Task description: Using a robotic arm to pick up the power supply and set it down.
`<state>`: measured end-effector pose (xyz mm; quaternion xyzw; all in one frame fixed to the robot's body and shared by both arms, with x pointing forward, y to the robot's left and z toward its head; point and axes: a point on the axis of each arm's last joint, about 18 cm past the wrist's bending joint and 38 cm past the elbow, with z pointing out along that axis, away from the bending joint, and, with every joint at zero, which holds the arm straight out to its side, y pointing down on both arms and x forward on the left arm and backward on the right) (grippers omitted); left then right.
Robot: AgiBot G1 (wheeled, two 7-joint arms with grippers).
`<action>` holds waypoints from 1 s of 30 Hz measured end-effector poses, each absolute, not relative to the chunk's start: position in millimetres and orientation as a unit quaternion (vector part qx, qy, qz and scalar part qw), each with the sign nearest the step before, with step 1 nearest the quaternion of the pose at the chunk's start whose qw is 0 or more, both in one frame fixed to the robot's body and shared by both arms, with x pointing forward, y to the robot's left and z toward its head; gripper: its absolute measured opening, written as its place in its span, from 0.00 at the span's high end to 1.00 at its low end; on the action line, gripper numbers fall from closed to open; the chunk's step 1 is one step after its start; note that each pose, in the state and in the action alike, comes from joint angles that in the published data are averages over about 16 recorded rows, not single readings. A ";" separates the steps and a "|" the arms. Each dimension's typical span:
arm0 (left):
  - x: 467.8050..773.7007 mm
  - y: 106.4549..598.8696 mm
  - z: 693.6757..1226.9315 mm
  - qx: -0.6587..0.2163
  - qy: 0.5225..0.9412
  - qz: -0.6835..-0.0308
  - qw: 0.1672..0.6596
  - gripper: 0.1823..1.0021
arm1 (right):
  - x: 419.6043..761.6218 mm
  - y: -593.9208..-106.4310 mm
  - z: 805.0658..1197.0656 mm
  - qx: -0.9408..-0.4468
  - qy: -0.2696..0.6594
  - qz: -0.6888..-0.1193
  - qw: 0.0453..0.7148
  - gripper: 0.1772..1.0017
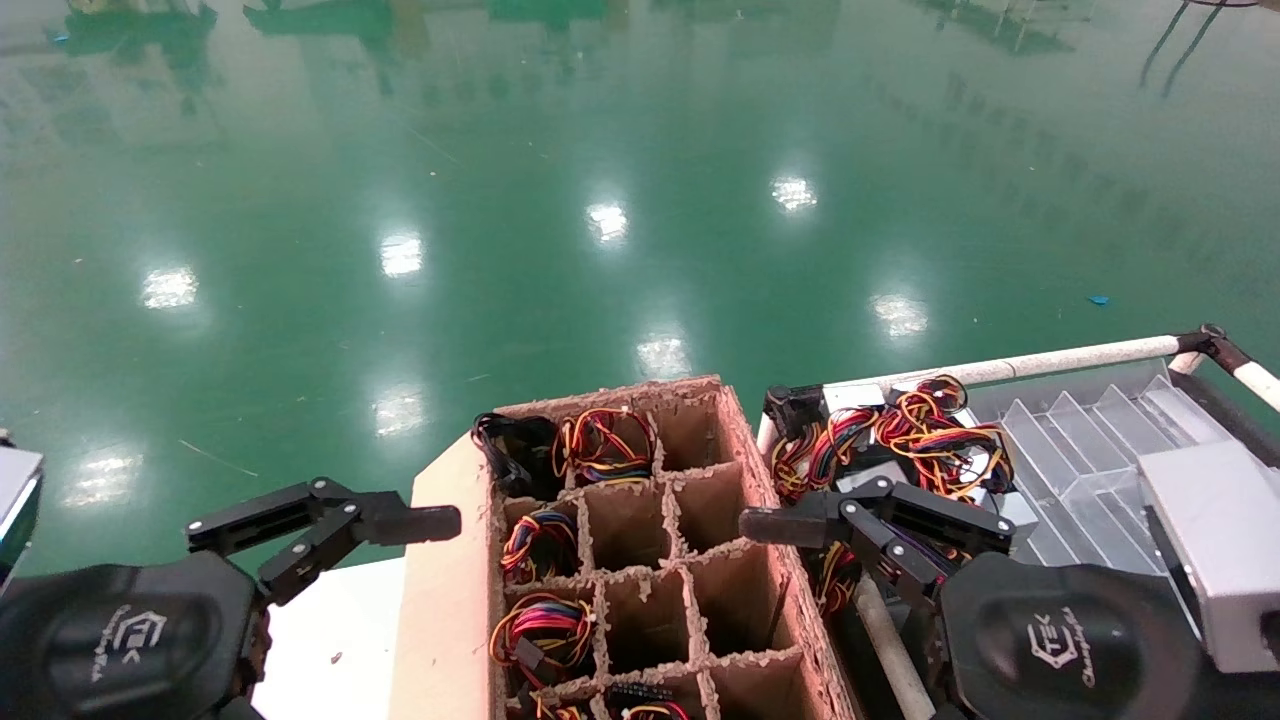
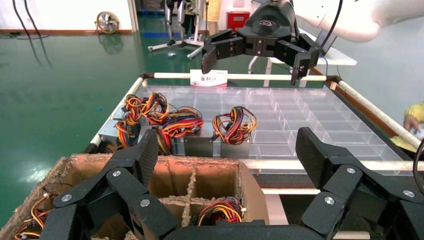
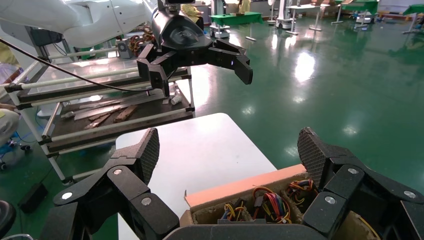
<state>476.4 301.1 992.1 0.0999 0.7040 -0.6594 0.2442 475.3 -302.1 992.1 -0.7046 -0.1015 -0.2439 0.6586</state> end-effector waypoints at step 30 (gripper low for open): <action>476.4 301.1 992.1 0.100 0.704 -0.659 0.244 0.24 | 504.1 -306.3 995.1 -0.724 -0.067 -0.312 0.611 0.00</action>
